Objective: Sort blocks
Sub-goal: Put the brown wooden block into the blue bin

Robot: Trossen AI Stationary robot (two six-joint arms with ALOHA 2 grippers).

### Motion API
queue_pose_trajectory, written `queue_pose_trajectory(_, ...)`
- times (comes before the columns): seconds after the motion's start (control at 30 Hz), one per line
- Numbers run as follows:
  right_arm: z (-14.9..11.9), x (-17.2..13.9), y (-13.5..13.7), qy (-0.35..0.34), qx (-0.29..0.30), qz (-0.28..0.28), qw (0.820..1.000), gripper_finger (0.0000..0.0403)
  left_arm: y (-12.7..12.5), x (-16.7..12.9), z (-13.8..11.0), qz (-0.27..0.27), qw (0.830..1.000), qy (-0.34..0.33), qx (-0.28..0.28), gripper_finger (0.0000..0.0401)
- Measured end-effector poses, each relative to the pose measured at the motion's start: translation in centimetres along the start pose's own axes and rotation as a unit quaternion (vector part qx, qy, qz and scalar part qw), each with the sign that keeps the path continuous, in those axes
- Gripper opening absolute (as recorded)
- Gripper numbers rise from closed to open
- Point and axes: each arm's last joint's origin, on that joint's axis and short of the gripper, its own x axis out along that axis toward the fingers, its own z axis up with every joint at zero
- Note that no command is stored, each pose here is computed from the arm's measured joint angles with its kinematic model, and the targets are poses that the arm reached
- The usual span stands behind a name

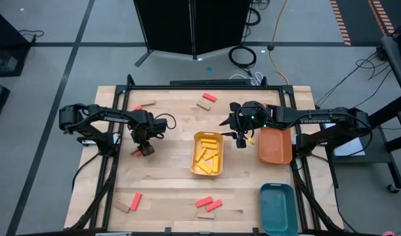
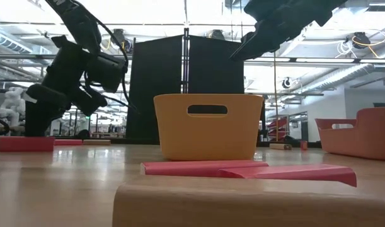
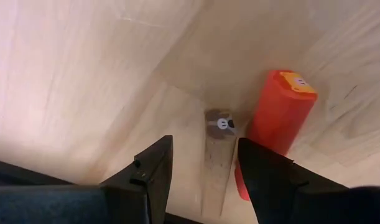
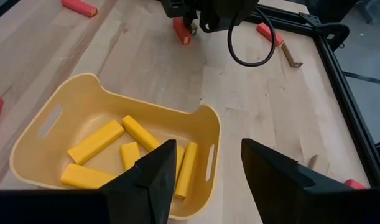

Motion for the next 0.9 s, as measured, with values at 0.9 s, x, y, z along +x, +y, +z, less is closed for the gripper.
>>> queue_pose_trajectory(0.9, 0.0, 0.0, 0.0, 0.002, 0.017, -0.002, 1.000, 0.0173, -0.1, -0.9, 0.8, 0.031, 0.998, -0.050, 0.004, 0.0037)
